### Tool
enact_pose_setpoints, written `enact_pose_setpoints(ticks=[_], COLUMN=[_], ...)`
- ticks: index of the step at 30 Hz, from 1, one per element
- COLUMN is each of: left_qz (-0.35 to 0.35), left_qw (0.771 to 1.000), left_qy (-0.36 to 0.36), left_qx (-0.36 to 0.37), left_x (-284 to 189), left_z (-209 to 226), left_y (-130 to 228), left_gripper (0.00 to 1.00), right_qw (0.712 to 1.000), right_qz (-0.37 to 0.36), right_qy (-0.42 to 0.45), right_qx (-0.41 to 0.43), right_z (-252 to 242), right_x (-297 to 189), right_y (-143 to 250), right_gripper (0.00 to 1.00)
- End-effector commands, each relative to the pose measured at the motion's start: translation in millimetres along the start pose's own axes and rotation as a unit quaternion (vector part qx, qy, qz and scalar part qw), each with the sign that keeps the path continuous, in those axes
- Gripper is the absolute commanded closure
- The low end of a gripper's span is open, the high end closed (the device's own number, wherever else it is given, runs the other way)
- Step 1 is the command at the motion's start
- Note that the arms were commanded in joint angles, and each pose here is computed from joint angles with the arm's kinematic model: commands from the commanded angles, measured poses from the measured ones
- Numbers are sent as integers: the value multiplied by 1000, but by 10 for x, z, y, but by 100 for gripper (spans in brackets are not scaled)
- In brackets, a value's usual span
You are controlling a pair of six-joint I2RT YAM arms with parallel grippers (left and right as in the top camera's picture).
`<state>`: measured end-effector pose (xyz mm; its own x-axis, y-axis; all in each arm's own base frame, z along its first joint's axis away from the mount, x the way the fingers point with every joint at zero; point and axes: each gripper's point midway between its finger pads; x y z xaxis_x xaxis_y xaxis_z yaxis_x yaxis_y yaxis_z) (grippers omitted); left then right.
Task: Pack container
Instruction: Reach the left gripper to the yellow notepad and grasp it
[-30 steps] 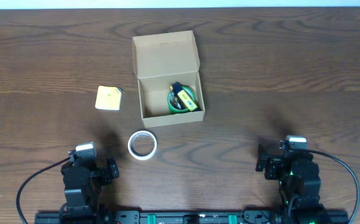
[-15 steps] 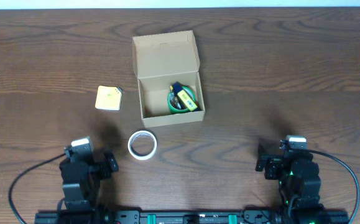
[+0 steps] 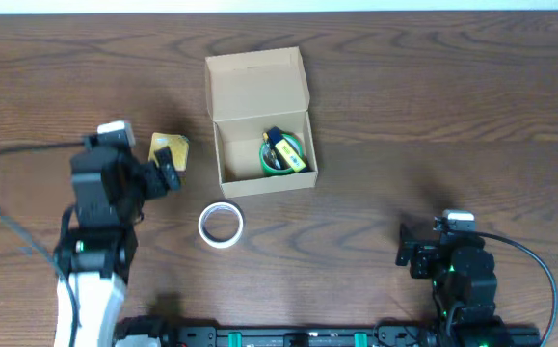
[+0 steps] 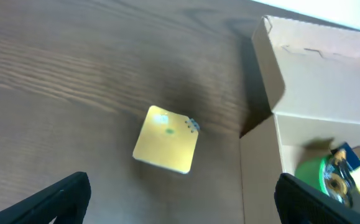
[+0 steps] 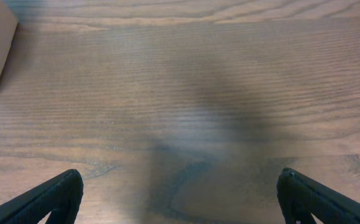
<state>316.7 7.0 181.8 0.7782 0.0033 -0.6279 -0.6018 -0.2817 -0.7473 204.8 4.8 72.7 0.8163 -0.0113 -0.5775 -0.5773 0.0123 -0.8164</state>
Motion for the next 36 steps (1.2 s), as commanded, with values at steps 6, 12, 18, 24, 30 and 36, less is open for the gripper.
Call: enact_pose_setpoints(ticks=[6,12,18,24,30,36], left_qz=[115,205,268,324,365,389], left_qw=[992,973,957,940,925,914], left_qy=[-15,-21,-27,-34,-39,-39], left_qx=[45,102,107,102,100,108], left_x=[627,1059,1327,1446,1505,1532], left_z=[-90,-52,28,100,166,205], left_y=[-225,-127,121,399,640,781], left_gripper=[5,5,5,5,4,5], right_qw=[1000,1000,1000,1000,1000,1000], right_qz=[-1,-1,-1,-1,-1,-1], right_qy=[1,1,1,1,1,1], right_qx=[8,8,8,8,8,8], right_z=[-7,-7,-7,-7,-7,-7], right_x=[-2,-2,-2,-2,-2,-2], right_y=[-1,-1,-1,-1,-1,-1], right_gripper=[1,1,1,1,1,1])
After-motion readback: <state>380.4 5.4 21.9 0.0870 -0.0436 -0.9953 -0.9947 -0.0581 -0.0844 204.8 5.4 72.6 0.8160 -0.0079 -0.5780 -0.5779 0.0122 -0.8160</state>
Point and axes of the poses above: each gripper's point midway between its finger pads, its own x axis out along the fingers, its own z axis along the line the jaws close on, y = z × x, and after that the axes turned 3 degrees about -x, right-handed
